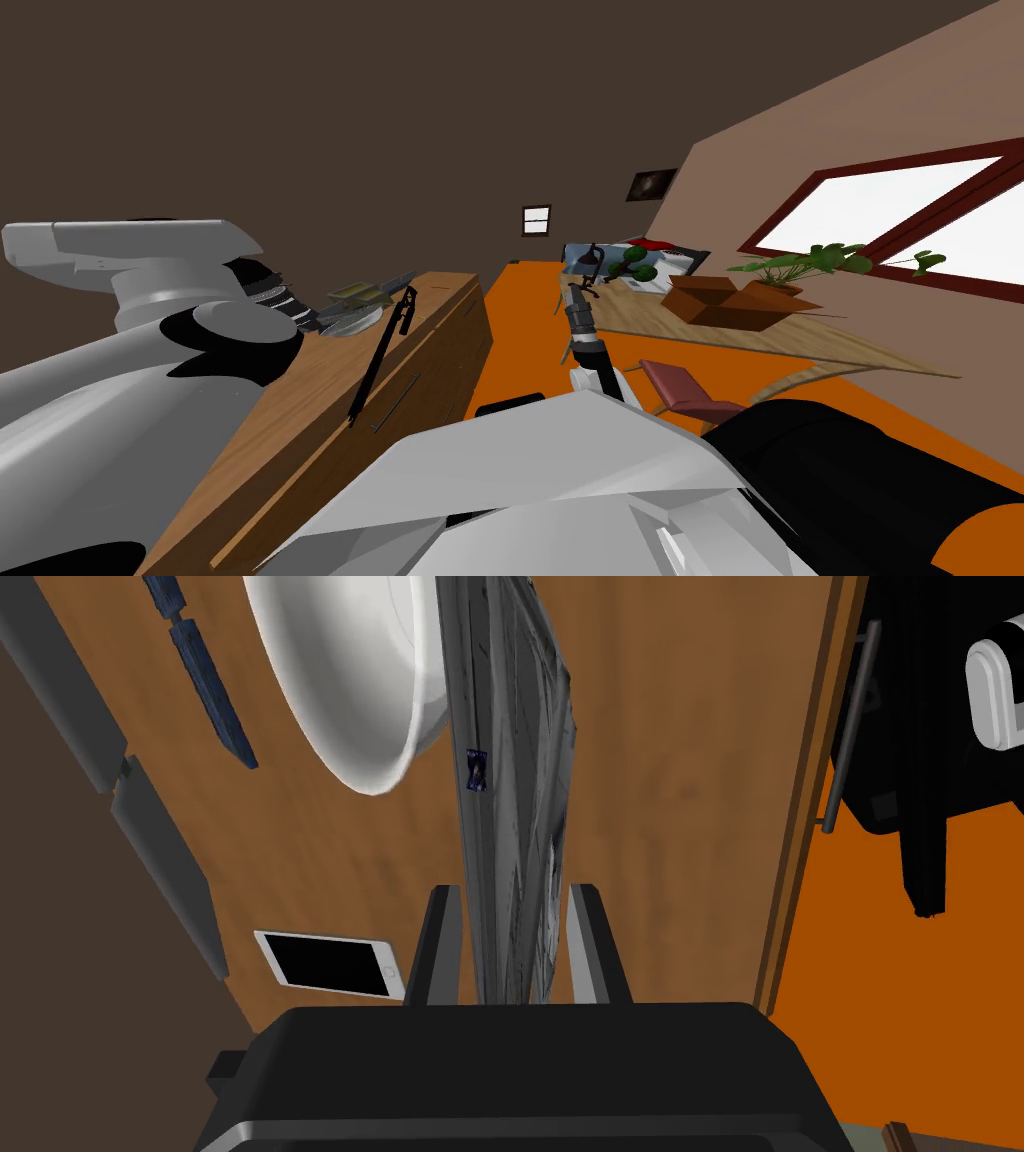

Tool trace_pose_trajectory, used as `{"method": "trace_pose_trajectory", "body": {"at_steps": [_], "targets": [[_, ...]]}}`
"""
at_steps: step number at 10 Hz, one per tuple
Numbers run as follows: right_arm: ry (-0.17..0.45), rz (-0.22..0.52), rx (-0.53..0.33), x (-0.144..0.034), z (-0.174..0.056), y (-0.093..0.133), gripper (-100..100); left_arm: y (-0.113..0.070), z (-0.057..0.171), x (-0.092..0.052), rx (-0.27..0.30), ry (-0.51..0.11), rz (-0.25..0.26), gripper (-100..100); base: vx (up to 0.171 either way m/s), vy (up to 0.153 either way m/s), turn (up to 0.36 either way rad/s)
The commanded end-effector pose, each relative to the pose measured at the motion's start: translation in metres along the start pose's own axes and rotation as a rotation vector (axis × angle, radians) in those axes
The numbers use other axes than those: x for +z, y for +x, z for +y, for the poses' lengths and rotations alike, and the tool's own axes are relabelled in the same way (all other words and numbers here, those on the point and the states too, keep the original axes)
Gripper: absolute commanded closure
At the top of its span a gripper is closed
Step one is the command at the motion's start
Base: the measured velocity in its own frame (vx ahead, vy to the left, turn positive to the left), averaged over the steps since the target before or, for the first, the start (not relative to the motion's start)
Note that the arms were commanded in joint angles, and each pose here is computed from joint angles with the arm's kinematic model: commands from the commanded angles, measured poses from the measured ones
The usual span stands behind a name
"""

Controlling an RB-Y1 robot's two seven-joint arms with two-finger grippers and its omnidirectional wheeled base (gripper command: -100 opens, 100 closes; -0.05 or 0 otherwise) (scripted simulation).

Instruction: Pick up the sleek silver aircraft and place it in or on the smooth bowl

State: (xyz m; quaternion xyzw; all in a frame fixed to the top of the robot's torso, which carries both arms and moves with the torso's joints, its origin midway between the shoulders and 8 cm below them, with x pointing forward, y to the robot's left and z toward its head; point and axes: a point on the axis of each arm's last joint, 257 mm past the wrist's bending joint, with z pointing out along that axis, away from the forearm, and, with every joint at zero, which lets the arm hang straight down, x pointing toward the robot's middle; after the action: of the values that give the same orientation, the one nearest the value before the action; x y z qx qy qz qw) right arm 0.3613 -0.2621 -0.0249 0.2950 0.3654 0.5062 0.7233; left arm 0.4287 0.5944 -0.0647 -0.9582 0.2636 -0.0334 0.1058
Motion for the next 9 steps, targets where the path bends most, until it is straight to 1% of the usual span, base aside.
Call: {"method": "trace_pose_trajectory", "body": {"at_steps": [1,2,4,5,9], "targets": [[0.0,0.0,0.0,0.0,0.0,0.0,0,0.0,0.004,0.002,0.002,-0.019,-0.007,100,0.05,0.012,0.004],[0.0,0.0,0.0,0.0,0.0,0.0,0,-0.003,0.016,0.005,0.004,-0.064,-0.021,100,0.043,0.007,0.004],[0.0,0.0,0.0,0.0,0.0,0.0,0,-0.002,0.015,0.005,0.005,-0.059,-0.019,100,0.02,0.008,0.003],[0.0,0.0,0.0,0.0,0.0,0.0,0,-0.002,0.016,0.005,0.005,-0.061,-0.02,-100,0.0,0.0,0.0],[0.0,0.0,0.0,0.0,0.0,0.0,0,-0.002,0.016,0.005,0.005,-0.061,-0.019,-100,0.0,0.0,0.0]]}}
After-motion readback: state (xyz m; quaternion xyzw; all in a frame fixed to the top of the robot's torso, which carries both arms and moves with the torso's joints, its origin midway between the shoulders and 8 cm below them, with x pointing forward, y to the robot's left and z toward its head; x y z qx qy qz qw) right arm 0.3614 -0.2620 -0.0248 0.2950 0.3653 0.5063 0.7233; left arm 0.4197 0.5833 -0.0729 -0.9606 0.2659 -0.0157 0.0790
